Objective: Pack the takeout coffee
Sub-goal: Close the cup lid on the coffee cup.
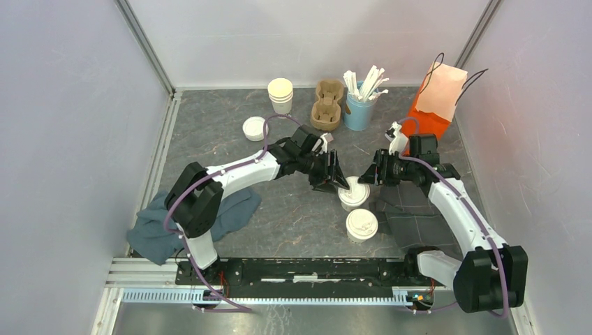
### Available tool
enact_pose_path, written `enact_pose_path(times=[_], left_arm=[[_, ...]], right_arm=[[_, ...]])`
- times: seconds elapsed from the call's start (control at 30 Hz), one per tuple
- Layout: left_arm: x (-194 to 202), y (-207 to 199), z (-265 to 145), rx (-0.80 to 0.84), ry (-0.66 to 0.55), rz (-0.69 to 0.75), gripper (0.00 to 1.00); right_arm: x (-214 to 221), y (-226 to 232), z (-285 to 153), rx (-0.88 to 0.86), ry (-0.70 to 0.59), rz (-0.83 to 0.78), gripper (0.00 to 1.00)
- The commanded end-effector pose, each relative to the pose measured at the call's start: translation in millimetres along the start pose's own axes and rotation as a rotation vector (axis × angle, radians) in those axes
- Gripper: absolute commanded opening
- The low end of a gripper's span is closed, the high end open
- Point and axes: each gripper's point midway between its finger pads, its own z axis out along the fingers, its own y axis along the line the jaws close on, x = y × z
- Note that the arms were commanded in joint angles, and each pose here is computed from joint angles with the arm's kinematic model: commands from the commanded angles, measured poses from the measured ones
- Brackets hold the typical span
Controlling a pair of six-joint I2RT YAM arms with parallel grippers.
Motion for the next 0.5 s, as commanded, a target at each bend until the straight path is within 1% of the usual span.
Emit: enact_pose_path(times=[0.0, 0.13, 0.2, 0.27, 0.4, 0.47], left_arm=[[-6, -16, 2, 0.044, 0.005, -0.004, 0.61], [-6, -16, 2, 0.04, 0.006, -0.003, 0.6], [-7, -15, 2, 0.033, 0.004, -0.003, 0.61], [-6, -15, 0, 0.023, 0.0, -0.003, 0.64], [-3, -15, -5, 0.023, -0.004, -0.007, 0.73], [0, -16, -6, 0.029, 0.002, -0.014, 0.76]], right_arm=[[-19, 0, -9, 0.049, -0.029, -0.077, 0.53], [-22, -5, -15, 0.095, -0.028, -0.113, 0.6], [-21, -9, -16, 0.119, -0.022, -0.126, 0.65], [-18, -13, -15, 0.124, -0.008, -0.142, 0.7], [-11, -10, -8, 0.071, 0.015, -0.147, 0.71], [-9, -9, -4, 0.048, 0.019, -0.148, 0.71]])
